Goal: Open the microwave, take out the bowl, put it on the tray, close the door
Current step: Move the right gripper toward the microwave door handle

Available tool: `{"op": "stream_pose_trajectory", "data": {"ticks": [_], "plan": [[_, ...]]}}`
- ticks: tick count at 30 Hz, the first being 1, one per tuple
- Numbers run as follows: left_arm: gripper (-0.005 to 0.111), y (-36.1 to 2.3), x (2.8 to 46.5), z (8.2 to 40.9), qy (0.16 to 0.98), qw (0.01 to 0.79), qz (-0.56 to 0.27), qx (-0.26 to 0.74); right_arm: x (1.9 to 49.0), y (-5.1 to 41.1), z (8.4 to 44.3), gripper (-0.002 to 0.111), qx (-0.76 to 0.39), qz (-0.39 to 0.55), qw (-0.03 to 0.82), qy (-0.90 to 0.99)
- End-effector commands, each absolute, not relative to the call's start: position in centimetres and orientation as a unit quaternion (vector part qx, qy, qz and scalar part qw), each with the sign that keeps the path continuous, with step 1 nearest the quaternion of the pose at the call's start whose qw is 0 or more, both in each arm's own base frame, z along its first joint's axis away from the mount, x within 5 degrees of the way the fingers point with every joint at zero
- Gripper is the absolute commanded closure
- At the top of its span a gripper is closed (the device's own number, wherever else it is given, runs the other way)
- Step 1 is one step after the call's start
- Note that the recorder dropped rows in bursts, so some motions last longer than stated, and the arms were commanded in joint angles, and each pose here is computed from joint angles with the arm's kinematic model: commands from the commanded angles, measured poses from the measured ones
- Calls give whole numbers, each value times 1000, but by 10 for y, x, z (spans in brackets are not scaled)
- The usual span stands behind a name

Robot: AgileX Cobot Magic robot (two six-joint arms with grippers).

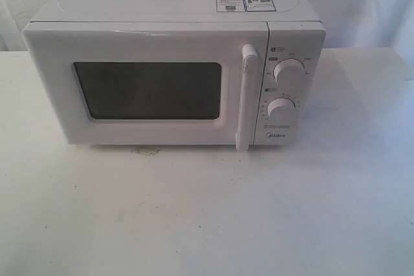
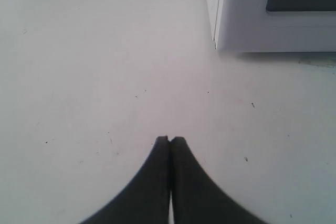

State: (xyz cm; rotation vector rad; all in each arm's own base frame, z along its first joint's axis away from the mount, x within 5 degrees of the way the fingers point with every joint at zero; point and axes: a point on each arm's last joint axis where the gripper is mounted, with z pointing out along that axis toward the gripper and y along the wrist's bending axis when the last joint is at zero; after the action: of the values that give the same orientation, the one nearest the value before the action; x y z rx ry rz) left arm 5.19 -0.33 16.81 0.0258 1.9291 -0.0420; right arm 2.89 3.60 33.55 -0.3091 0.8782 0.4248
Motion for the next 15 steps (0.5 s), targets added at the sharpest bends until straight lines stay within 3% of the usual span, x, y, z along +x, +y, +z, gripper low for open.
{"op": "stream_pose_trajectory", "data": {"ticks": [1, 4, 6, 15], "plan": [[107, -3, 52, 166, 823, 568, -16, 11, 60, 60, 354, 108, -241, 271, 764, 534], [107, -3, 52, 166, 823, 568, -16, 11, 83, 83, 340, 108, -381, 333, 650, 567], [107, -3, 52, 166, 823, 568, -16, 11, 93, 89, 330, 108, -427, 351, 616, 561], [107, -3, 52, 166, 823, 568, -16, 11, 145, 93, 296, 108, -466, 325, 567, 597]]}}
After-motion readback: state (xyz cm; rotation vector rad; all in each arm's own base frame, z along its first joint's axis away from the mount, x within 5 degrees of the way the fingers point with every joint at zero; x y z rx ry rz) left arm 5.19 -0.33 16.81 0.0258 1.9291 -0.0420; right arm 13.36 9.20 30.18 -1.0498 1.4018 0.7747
